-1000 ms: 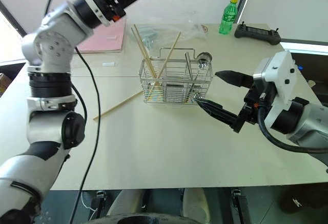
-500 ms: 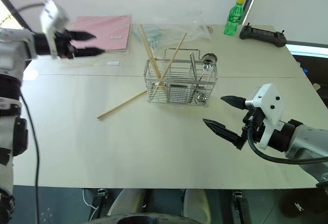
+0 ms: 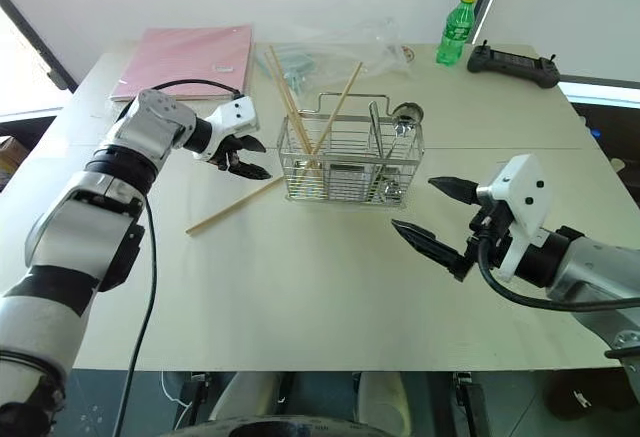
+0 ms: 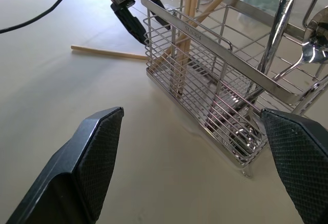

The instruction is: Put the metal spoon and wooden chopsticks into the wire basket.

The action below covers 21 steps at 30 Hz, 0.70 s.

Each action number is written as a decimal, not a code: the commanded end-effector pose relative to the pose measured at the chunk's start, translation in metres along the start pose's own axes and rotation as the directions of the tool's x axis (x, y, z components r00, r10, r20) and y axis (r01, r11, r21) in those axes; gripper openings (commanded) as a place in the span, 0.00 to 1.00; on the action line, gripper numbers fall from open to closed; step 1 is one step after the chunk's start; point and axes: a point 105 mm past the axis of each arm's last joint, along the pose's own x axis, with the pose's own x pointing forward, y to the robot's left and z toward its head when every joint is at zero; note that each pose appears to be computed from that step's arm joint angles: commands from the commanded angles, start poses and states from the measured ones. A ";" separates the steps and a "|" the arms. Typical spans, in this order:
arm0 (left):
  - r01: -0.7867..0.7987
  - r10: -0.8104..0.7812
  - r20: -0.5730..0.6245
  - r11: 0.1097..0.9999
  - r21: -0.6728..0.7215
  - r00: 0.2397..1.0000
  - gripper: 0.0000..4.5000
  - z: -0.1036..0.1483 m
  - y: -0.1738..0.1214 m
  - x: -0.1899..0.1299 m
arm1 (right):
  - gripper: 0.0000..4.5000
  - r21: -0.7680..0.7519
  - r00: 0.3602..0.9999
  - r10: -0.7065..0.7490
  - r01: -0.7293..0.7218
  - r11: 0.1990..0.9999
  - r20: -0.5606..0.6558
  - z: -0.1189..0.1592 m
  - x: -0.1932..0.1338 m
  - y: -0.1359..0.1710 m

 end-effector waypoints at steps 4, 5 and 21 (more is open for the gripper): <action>0.012 -0.005 -0.126 0.999 0.053 0.992 0.77 0.002 0.001 0.005 | 0.98 -0.013 0.998 -0.042 0.042 0.999 0.042 0.007 -0.002 0.004; 0.019 -0.011 -0.135 0.998 0.058 0.991 0.77 0.002 -0.001 0.007 | 0.98 -0.012 0.998 -0.046 0.046 0.999 0.045 0.007 -0.002 0.004; 0.061 -0.038 -0.242 0.994 0.086 0.969 0.65 -0.014 -0.015 0.034 | 0.98 -0.002 0.991 -0.102 0.103 0.995 0.082 0.014 -0.004 -0.002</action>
